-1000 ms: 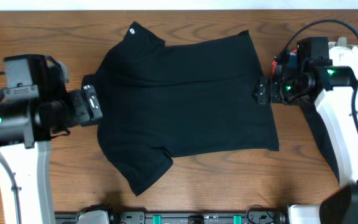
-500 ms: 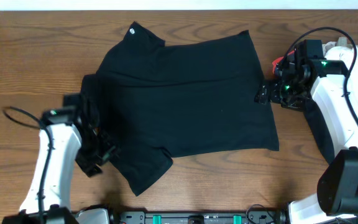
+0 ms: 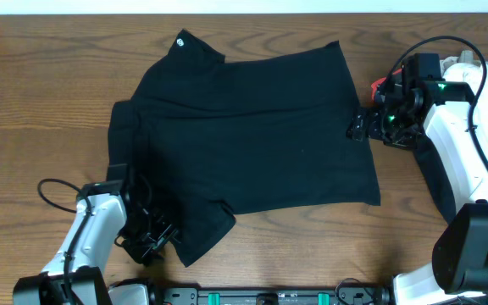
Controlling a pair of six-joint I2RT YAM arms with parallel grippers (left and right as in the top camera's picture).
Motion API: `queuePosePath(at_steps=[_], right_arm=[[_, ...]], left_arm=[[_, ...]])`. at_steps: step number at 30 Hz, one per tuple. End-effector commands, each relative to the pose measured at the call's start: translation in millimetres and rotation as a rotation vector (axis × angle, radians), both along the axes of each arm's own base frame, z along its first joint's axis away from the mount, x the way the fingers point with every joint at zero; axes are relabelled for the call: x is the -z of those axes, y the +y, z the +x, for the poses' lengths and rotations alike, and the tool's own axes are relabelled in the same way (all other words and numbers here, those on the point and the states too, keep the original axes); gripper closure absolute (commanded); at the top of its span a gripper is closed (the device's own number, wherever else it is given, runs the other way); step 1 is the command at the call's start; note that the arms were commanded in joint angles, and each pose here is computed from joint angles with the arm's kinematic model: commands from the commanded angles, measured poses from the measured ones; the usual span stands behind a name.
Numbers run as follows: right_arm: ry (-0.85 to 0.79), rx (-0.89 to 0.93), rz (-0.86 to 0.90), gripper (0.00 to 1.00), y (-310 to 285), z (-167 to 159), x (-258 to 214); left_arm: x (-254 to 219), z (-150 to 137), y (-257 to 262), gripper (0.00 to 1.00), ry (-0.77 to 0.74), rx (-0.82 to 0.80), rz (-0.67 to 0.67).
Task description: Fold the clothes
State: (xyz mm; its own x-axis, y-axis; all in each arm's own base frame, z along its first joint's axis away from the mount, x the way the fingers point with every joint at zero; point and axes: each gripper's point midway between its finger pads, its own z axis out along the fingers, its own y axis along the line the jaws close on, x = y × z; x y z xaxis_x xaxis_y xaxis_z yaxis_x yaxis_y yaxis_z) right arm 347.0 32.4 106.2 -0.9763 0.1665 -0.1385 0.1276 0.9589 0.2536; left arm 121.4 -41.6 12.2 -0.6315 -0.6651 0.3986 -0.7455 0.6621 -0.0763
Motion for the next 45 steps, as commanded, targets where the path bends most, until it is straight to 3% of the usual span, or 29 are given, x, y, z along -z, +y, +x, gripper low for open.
queuePosePath(at_steps=[1, 6, 16, 22, 26, 32, 38, 45], right_arm=[[-0.003, 0.012, 0.013, 0.05, 0.8, 0.2, -2.1], [-0.002, 0.012, 0.013, 0.05, 0.8, -0.1, -2.0], [0.006, 0.015, 0.014, 0.05, 0.9, -1.8, -1.7], [0.010, 0.016, 0.014, 0.06, 0.7, -2.6, -1.6], [0.017, 0.016, 0.014, 0.06, 0.7, -4.4, -1.3], [0.022, 0.021, -0.015, 0.07, -4.6, -5.3, 0.0], [0.094, 0.122, -0.104, 0.22, -30.2, -19.1, 4.8], [0.208, 0.240, -0.132, 0.29, -59.1, -46.3, 11.4]], left_arm=[[-0.2, 1.0, -12.2, 0.46, -0.019, 0.058, -0.015], [2.5, -4.0, -26.9, 0.44, -0.016, 0.153, 0.025], [8.7, -15.2, -31.5, 0.41, 0.035, 0.135, 0.075], [20.6, -23.4, -30.3, 0.62, 0.110, 0.132, 0.083], [25.1, -25.4, -36.3, 0.94, 0.148, 0.147, 0.043], [-4.8, -4.0, -42.1, 0.94, 0.099, 0.180, 0.019], [-53.6, 26.7, -44.9, 0.94, -0.052, 0.213, 0.016], [-84.4, 48.6, -28.1, 0.94, -0.167, 0.216, 0.119]])
